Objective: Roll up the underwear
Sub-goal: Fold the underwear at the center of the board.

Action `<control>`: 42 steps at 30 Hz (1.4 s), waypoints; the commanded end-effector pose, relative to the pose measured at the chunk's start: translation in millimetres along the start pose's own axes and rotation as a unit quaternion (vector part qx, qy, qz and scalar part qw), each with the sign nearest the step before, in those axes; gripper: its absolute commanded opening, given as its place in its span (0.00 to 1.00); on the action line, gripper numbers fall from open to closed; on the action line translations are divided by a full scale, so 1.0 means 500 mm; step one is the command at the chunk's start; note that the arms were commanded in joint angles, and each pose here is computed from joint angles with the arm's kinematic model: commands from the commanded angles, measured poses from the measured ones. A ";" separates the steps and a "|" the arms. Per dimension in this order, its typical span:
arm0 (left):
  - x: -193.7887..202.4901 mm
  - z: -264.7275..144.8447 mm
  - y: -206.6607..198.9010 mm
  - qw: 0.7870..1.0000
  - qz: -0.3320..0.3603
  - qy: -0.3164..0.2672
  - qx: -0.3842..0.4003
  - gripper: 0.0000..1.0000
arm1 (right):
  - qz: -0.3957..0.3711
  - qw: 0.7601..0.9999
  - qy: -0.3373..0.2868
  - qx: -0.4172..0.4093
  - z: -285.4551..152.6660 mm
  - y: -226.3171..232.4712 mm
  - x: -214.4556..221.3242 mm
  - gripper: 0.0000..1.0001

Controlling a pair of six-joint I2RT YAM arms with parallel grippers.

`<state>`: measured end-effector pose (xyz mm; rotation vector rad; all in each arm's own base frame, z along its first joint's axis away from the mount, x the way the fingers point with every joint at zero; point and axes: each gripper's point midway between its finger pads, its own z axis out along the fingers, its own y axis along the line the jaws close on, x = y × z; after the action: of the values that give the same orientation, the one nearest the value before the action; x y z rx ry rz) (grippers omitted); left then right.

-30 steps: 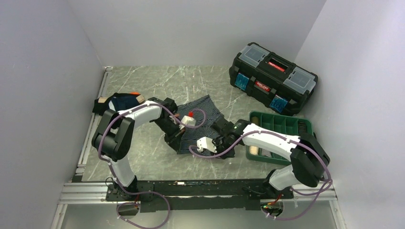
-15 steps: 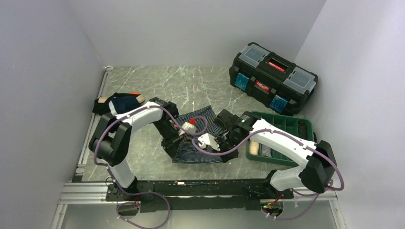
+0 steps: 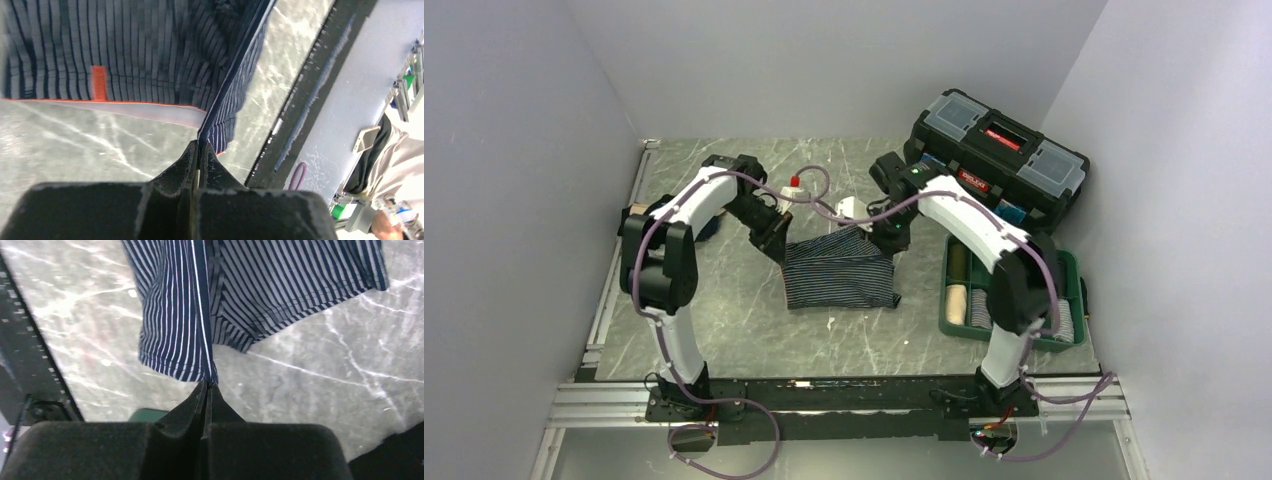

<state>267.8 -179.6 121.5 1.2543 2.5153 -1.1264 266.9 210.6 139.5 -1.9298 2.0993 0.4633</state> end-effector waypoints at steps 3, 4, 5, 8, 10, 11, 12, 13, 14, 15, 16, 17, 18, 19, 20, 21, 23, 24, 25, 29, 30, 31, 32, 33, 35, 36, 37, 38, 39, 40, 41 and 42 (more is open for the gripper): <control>-0.025 -0.015 0.131 0.994 -0.082 -0.017 -0.068 0.00 | -0.003 0.997 0.063 0.034 0.050 -0.145 0.005 0.00; -0.023 -0.014 0.148 0.993 -0.091 -0.018 -0.076 0.00 | -0.002 0.997 0.067 0.040 0.060 -0.165 0.002 0.00; -0.023 -0.015 0.163 0.991 -0.097 -0.021 -0.085 0.00 | 0.000 0.997 0.069 0.046 0.068 -0.184 -0.001 0.00; -0.032 -0.021 0.200 0.988 -0.102 -0.033 -0.112 0.00 | 0.005 0.995 0.078 0.064 0.093 -0.232 -0.008 0.00; -0.044 -0.023 0.217 0.987 -0.096 -0.039 -0.121 0.00 | 0.008 0.993 0.088 0.081 0.107 -0.262 -0.007 0.00; -0.048 -0.021 0.224 0.987 -0.095 -0.040 -0.124 0.00 | 0.008 0.992 0.091 0.089 0.113 -0.275 -0.007 0.00; -0.053 -0.020 0.231 0.987 -0.093 -0.043 -0.124 0.00 | 0.009 0.991 0.093 0.097 0.118 -0.286 -0.007 0.00; -0.058 -0.018 0.234 0.987 -0.091 -0.044 -0.121 0.00 | 0.008 0.990 0.095 0.102 0.122 -0.294 -0.008 0.00; -0.061 -0.016 0.238 0.988 -0.091 -0.045 -0.119 0.00 | 0.007 0.990 0.096 0.104 0.126 -0.299 -0.008 0.00; -0.064 -0.013 0.241 0.988 -0.090 -0.046 -0.117 0.00 | 0.009 0.989 0.099 0.106 0.130 -0.303 -0.005 0.00; -0.066 -0.011 0.245 0.988 -0.090 -0.047 -0.116 0.00 | 0.009 0.989 0.100 0.110 0.131 -0.307 -0.005 0.00; -0.066 -0.009 0.249 0.988 -0.090 -0.047 -0.118 0.00 | 0.010 0.988 0.102 0.113 0.133 -0.310 -0.003 0.00; -0.065 -0.008 0.254 0.987 -0.090 -0.047 -0.122 0.00 | 0.010 0.988 0.101 0.118 0.135 -0.314 -0.003 0.00; -0.063 -0.007 0.256 0.987 -0.089 -0.045 -0.124 0.00 | 0.009 0.988 0.100 0.121 0.137 -0.315 -0.002 0.00; -0.059 -0.004 0.260 0.987 -0.090 -0.042 -0.126 0.00 | 0.008 0.987 0.096 0.125 0.136 -0.318 -0.005 0.00; -0.055 -0.003 0.264 0.987 -0.091 -0.039 -0.130 0.00 | 0.009 0.987 0.093 0.128 0.137 -0.321 -0.007 0.00; -0.048 0.001 0.271 0.986 -0.095 -0.037 -0.136 0.00 | 0.010 0.988 0.087 0.130 0.140 -0.324 -0.013 0.00; -0.046 0.003 0.273 0.985 -0.097 -0.036 -0.138 0.00 | 0.011 0.988 0.085 0.131 0.142 -0.326 -0.015 0.00; -0.045 0.004 0.274 0.985 -0.099 -0.037 -0.139 0.00 | 0.011 0.988 0.083 0.131 0.145 -0.328 -0.018 0.00; -0.043 0.010 0.274 0.984 -0.105 -0.037 -0.140 0.00 | 0.011 0.988 0.081 0.131 0.153 -0.333 -0.024 0.00; -0.042 0.012 0.276 0.984 -0.106 -0.035 -0.142 0.00 | 0.012 0.988 0.081 0.133 0.156 -0.335 -0.023 0.00; -0.041 0.013 0.277 0.983 -0.107 -0.032 -0.143 0.00 | 0.013 0.987 0.082 0.135 0.159 -0.339 -0.023 0.01; -0.041 0.015 0.278 0.983 -0.108 -0.030 -0.145 0.00 | 0.013 0.987 0.081 0.137 0.162 -0.340 -0.024 0.02; -0.039 0.018 0.279 0.983 -0.109 -0.027 -0.146 0.00 | 0.013 0.987 0.080 0.137 0.165 -0.341 -0.025 0.04; -0.034 0.025 0.282 0.982 -0.113 -0.023 -0.151 0.02 | 0.015 0.987 0.076 0.144 0.171 -0.346 -0.030 0.09; -0.032 0.028 0.283 0.981 -0.114 -0.021 -0.154 0.03 | 0.017 0.986 0.074 0.149 0.171 -0.351 -0.031 0.11; -0.030 0.029 0.284 0.980 -0.116 -0.021 -0.158 0.03 | 0.020 0.985 0.072 0.154 0.173 -0.355 -0.033 0.13; -0.031 0.029 0.287 0.979 -0.119 -0.023 -0.163 0.03 | 0.022 0.984 0.068 0.162 0.173 -0.361 -0.036 0.13; -0.029 0.031 0.288 0.979 -0.123 -0.023 -0.163 0.03 | 0.025 0.984 0.063 0.167 0.172 -0.364 -0.040 0.14; -0.029 0.031 0.289 0.978 -0.127 -0.023 -0.166 0.03 | 0.027 0.983 0.059 0.173 0.170 -0.368 -0.043 0.16; -0.028 0.030 0.290 0.977 -0.130 -0.022 -0.169 0.04 | 0.030 0.982 0.058 0.176 0.170 -0.371 -0.043 0.17; -0.027 0.030 0.291 0.976 -0.132 -0.022 -0.171 0.05 | 0.034 0.981 0.058 0.180 0.168 -0.373 -0.043 0.19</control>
<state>374.6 -143.9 34.9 0.8607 2.7330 -0.7486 431.4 243.9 43.2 -1.8272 2.1778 0.0358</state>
